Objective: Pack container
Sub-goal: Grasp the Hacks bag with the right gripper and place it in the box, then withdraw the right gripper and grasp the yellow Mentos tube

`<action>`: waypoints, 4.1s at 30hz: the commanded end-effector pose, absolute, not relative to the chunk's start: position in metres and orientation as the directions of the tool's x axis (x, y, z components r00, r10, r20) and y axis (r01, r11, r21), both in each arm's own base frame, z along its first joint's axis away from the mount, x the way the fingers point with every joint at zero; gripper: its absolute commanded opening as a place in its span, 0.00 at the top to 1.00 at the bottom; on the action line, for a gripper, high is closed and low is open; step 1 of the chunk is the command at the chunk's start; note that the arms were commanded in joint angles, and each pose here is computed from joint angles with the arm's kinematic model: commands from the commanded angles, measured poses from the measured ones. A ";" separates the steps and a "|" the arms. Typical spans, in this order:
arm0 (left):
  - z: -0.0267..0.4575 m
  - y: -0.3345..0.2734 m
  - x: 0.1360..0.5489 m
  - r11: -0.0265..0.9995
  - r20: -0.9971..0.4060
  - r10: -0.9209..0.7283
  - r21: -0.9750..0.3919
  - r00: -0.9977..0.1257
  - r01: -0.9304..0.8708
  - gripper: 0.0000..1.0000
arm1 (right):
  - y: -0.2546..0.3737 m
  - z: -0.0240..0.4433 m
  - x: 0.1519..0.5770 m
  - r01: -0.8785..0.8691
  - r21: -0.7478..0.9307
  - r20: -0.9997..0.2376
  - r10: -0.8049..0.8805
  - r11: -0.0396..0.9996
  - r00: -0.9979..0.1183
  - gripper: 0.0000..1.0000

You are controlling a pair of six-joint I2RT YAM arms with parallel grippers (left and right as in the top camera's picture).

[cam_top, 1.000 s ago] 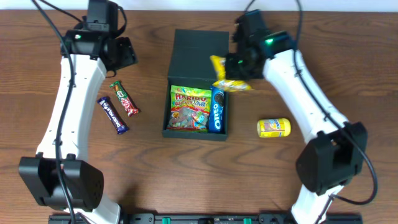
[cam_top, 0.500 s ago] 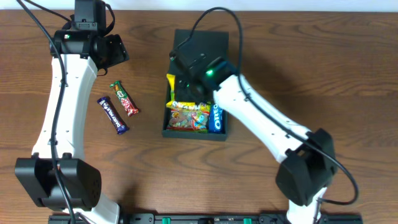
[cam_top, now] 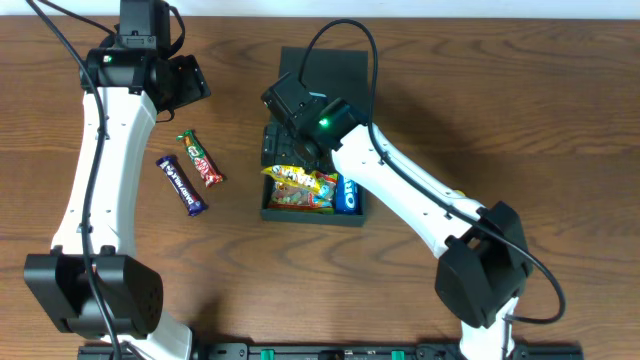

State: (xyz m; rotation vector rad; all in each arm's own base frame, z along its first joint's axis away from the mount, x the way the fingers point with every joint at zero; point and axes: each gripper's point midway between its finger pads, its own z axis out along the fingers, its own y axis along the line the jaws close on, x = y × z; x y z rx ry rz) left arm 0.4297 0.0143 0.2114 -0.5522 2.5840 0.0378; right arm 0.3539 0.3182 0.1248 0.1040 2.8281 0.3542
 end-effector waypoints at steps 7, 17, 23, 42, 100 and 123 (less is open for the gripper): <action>0.217 0.015 0.430 0.918 -0.485 -0.376 -0.081 -0.790 -0.387 0.14 | 0.309 0.139 0.364 -0.137 0.195 -0.356 -0.060 0.971 -0.933 0.99; 0.217 0.015 0.430 0.918 -0.486 -0.376 -0.082 -0.789 -0.387 0.14 | 0.320 0.082 0.359 -0.234 0.167 -0.264 -0.186 0.958 -0.947 0.99; 0.217 0.015 0.430 0.918 -0.487 -0.376 -0.082 -0.788 -0.387 0.14 | 0.323 0.035 0.346 -0.284 0.143 -0.157 -0.261 0.948 -0.952 0.99; 0.217 0.015 0.431 0.918 -0.487 -0.376 -0.082 -0.788 -0.387 0.12 | 0.305 0.138 0.385 -0.387 0.141 -0.407 -0.303 0.911 -0.861 0.99; 0.210 0.012 0.425 0.939 -0.458 -0.327 -0.063 -0.826 -0.337 0.11 | 0.067 0.073 0.304 0.748 0.004 0.063 0.746 0.664 -0.663 0.01; 0.215 0.011 0.435 0.948 -0.497 -0.302 -0.066 -0.813 -0.312 0.07 | 0.037 0.005 0.297 0.791 -0.018 -0.090 0.787 0.612 -0.611 0.19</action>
